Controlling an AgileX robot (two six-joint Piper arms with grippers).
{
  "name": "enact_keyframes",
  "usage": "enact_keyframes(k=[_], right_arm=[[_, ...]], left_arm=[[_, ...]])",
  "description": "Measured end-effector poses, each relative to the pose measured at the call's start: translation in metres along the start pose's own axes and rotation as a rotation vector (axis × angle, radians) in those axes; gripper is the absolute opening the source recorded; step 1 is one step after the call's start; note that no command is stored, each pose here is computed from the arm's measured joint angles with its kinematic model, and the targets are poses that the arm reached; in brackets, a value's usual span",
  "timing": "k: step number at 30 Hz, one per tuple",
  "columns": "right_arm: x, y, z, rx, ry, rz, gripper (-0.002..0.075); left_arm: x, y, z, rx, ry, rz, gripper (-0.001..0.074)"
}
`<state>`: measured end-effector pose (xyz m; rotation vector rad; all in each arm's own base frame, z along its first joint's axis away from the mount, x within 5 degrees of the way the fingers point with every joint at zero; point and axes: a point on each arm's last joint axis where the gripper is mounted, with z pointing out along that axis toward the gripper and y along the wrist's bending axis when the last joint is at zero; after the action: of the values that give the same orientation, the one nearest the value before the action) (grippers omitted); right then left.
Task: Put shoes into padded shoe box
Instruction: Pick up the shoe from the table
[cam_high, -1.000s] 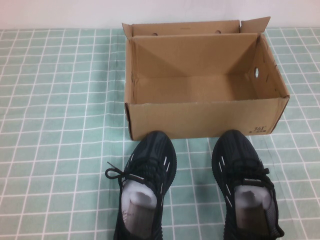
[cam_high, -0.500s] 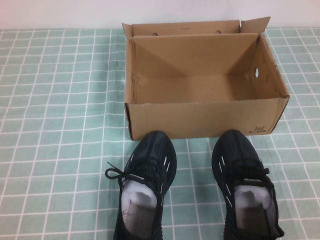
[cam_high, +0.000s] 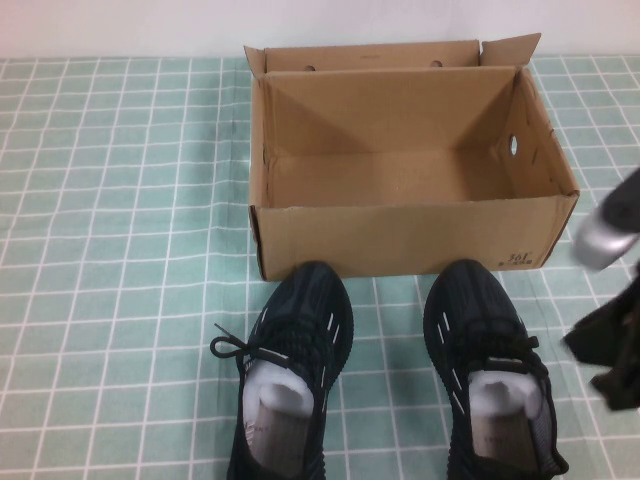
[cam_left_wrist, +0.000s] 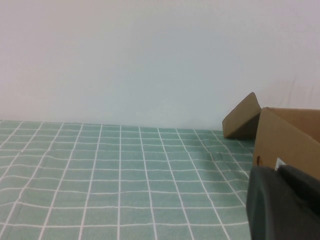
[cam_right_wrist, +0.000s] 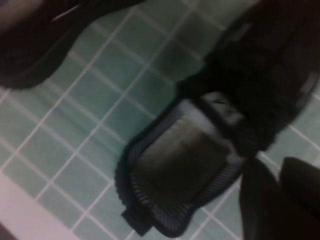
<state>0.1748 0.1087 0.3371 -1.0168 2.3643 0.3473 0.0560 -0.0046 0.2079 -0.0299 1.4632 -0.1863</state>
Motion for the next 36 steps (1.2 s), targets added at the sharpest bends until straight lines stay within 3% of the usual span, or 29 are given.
enact_keyframes(k=[5, 16, 20, 22, 24, 31, 36], right_arm=[[-0.005, 0.004, 0.025, -0.043, 0.073, -0.185, 0.0385], [-0.016, -0.011, 0.081, 0.009, 0.152, -0.28, 0.0398], [-0.019, -0.018, 0.096, 0.042, 0.148, -0.275, 0.0307], [-0.019, -0.02, 0.101, 0.055, 0.161, -0.27, 0.0185], [-0.019, -0.021, 0.101, 0.063, 0.166, -0.268, 0.0013], [-0.029, -0.015, 0.079, 0.022, 0.153, -0.221, -0.0008], [-0.06, -0.01, 0.041, -0.02, 0.126, -0.157, -0.0008]], left_arm=[[0.0, 0.0, 0.0, 0.0, 0.0, 0.0, -0.0004], [0.0, 0.0, 0.0, 0.0, 0.0, 0.0, -0.0004], [0.0, 0.0, 0.0, 0.0, 0.0, 0.0, -0.0004], [0.0, 0.0, 0.0, 0.0, 0.0, 0.0, -0.0004], [0.0, 0.0, 0.0, 0.0, 0.0, 0.0, -0.0004], [0.0, 0.0, 0.0, 0.0, 0.0, 0.0, -0.0004], [0.0, 0.0, 0.0, 0.0, 0.0, 0.0, -0.0004]])
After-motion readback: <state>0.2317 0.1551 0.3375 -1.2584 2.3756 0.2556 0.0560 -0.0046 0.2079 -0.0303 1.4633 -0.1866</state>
